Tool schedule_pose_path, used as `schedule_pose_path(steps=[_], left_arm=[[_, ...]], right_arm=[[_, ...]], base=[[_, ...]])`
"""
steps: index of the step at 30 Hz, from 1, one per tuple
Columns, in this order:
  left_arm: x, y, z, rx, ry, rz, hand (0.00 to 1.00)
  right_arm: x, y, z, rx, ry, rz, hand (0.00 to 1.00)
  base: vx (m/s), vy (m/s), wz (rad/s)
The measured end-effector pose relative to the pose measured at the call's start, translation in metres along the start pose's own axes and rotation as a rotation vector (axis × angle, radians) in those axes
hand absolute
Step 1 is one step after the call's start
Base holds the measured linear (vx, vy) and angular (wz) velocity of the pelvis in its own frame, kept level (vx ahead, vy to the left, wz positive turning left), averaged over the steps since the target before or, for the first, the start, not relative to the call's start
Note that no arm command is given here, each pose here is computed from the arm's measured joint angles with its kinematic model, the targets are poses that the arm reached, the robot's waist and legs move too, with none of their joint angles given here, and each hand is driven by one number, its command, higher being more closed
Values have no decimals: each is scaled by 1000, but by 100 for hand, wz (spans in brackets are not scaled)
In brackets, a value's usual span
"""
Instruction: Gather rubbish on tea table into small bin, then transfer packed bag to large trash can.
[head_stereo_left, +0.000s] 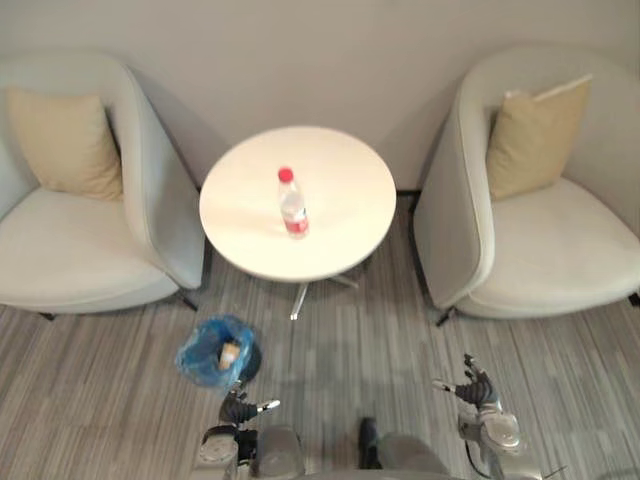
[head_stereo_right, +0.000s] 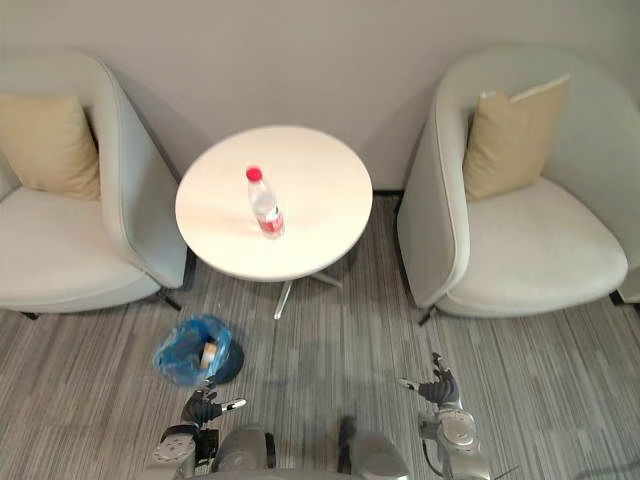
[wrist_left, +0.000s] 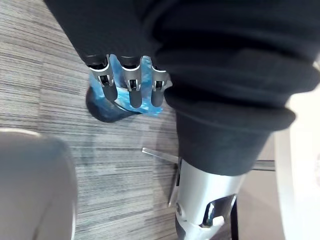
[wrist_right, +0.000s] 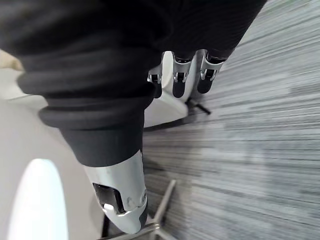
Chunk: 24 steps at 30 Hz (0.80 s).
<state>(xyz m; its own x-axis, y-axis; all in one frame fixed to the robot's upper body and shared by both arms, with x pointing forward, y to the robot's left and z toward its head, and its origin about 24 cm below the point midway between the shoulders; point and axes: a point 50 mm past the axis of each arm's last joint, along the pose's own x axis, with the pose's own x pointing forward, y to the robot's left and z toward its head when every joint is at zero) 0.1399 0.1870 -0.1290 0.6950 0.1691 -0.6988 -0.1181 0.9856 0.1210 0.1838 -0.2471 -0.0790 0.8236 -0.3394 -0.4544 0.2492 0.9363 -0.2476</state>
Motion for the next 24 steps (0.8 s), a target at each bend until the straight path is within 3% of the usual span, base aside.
schedule_pose_path(steps=[6,12,24], left_arm=[[-2,14,-9,0,26,42,0],[-6,36,-14,48,35,83,0],[-16,25,-43,38,133,56,0]], right_arm=[[-1,8,17,-12,-77,32,0],[-13,40,63,-78,-328,201,0],[-21,67,90,-217,-484,369,0]], base=[[280,87,9],[278,-19,55],[138,-160,46]])
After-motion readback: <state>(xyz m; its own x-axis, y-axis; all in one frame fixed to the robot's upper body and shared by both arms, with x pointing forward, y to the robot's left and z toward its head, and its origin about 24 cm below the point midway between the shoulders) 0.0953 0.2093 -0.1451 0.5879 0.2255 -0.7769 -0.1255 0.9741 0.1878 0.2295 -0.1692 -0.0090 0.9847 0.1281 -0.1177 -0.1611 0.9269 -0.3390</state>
